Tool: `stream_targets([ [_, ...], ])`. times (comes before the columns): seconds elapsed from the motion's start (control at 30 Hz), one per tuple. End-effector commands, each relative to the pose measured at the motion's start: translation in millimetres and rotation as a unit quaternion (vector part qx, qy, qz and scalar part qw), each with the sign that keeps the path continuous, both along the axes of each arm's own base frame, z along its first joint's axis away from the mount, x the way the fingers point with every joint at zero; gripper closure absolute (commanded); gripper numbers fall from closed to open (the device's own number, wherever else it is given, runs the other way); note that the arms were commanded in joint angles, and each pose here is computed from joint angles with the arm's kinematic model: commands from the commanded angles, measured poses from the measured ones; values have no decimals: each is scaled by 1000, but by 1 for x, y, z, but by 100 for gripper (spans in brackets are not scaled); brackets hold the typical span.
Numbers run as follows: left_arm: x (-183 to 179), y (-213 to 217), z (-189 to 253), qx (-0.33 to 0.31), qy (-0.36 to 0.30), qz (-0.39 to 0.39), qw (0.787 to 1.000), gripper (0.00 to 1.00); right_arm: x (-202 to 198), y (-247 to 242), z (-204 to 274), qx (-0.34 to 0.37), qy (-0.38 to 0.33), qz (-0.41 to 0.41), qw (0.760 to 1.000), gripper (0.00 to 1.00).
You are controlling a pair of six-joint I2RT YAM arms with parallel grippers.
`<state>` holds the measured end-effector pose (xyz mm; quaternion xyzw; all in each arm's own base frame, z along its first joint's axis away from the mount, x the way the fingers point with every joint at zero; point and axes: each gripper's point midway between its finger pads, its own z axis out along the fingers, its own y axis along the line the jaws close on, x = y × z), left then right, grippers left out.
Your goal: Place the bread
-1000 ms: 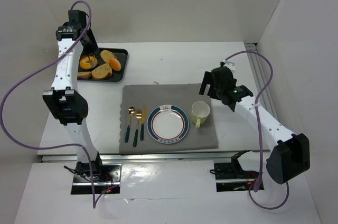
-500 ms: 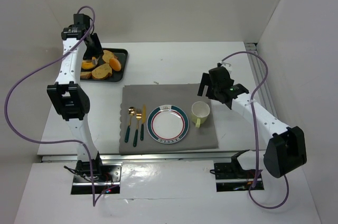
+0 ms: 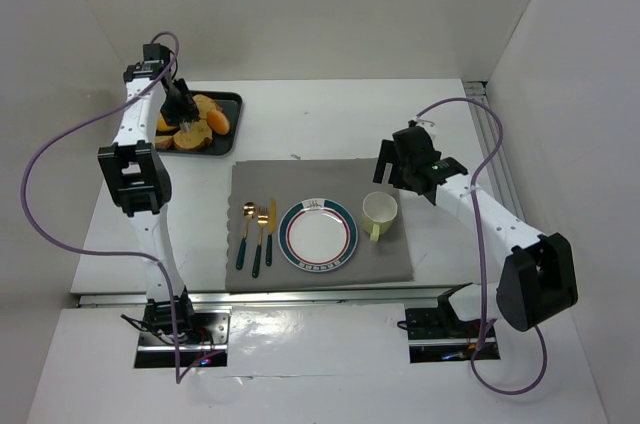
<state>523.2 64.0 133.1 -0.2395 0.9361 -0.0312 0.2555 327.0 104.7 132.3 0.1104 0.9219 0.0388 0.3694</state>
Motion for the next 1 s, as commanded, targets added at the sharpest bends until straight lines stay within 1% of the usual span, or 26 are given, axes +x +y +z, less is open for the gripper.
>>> stream_targets([
  [0.0, 15, -4, 9, -20, -30, 0, 999, 46, 18, 9, 21, 10, -38, 6, 999, 0],
  [0.03, 15, -6, 2, -25, -23, -3, 999, 46, 16, 9, 17, 6, -29, 6, 1000, 0],
  [0.07, 17, -6, 3, -25, -27, -3, 999, 46, 18, 9, 20, 8, -33, 6, 999, 0],
  [0.13, 18, -8, -13, -32, -13, -5, 999, 46, 18, 9, 20, 8, -33, 6, 999, 0],
  [0.17, 18, -11, -13, -41, -14, -10, 999, 46, 18, 9, 20, 8, -33, 6, 999, 0],
  [0.23, 18, -14, -17, -49, -11, -9, 999, 50, 18, 11, 20, 14, -32, 6, 999, 0],
  [0.3, 18, -14, -12, -49, -15, -9, 999, 61, 18, 11, 17, 13, -28, 6, 1000, 0],
  [0.37, 18, -14, 11, -45, -37, -10, 998, 68, 18, 11, 17, 13, -28, 6, 1000, 0],
  [0.4, 17, -12, 19, -40, -44, -8, 998, 76, 18, 11, 17, 13, -28, 6, 1000, 0],
  [0.63, 3, 1, 69, 4, -83, 10, 997, 86, 15, 12, 24, 24, -36, 6, 999, 0],
  [0.67, -3, 3, 88, 14, -100, 15, 995, 93, 16, 13, 25, 25, -40, 6, 999, 0],
  [0.7, -9, 5, 92, 20, -100, 19, 995, 96, 13, 13, 25, 29, -41, 10, 999, 0],
  [0.73, -14, 9, 99, 32, -104, 27, 994, 96, 13, 13, 25, 29, -41, 10, 999, 0],
  [0.77, -20, 10, 120, 40, -126, 32, 991, 99, 11, 12, 24, 29, -41, 10, 999, 0],
  [0.87, -38, 5, 127, 55, -124, 34, 990, 100, 6, 14, 31, 37, -50, 11, 998, 0],
  [0.9, -50, -1, 133, 54, -125, 30, 990, 100, 6, 14, 31, 39, -55, 11, 998, 0],
  [0.97, -62, -11, 138, 48, -128, 15, 991, 100, 4, 14, 34, 43, -63, 11, 997, 0],
])
